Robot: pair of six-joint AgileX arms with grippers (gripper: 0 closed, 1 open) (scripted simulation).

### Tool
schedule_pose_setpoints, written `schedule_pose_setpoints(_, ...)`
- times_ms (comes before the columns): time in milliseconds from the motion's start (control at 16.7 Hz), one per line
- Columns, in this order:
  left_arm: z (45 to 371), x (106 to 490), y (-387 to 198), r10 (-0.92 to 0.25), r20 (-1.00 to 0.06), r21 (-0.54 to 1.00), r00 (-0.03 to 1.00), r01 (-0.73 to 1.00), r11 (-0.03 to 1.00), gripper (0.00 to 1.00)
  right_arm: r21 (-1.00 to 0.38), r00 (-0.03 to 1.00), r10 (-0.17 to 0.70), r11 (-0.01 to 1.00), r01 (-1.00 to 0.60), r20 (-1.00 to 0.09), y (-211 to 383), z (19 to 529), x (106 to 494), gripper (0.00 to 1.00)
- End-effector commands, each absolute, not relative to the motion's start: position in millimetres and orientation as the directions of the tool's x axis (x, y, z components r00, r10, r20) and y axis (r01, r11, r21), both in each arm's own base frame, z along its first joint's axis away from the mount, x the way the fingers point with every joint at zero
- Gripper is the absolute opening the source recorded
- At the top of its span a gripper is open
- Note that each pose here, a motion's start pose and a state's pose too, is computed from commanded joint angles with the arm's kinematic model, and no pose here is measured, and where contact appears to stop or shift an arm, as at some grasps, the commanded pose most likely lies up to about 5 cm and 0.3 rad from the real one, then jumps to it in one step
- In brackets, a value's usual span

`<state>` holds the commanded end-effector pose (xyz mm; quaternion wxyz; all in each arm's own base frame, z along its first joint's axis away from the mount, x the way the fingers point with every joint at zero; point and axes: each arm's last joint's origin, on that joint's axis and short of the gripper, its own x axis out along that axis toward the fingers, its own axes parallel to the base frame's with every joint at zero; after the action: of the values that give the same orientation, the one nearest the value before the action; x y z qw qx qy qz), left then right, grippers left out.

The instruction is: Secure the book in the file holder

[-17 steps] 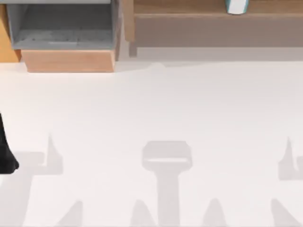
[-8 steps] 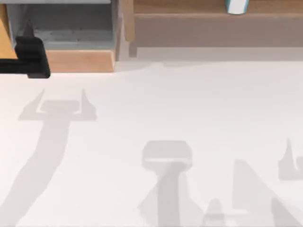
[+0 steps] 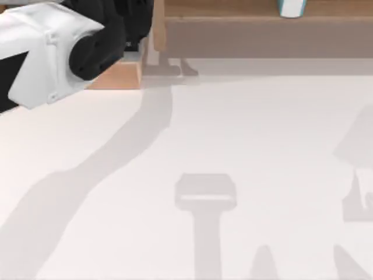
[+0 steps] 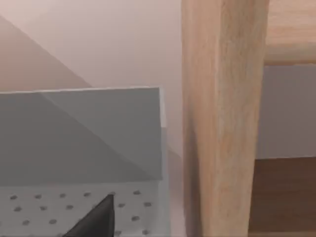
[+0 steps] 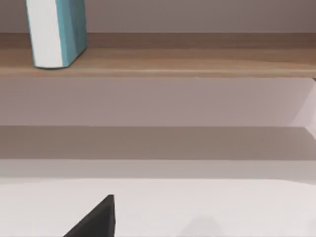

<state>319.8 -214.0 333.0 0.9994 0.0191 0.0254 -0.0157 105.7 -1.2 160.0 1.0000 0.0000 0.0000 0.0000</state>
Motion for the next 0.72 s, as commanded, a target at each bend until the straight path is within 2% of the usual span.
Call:
schedule_pose_setpoints(300,301,371,-328,-0.028,-0.027,0.024,0.999,0.029,0.999,1.0,0.0,1.0,0.0,1.0,0.0,0.0,-1,160,106,1.0)
schedule_pose_setpoints(720,237,397,-424,-0.02,0.0,-0.003,1.0,0.02,1.0,1.0,0.0,1.0,0.0,1.0,0.0,0.0,-1,160,106,1.0)
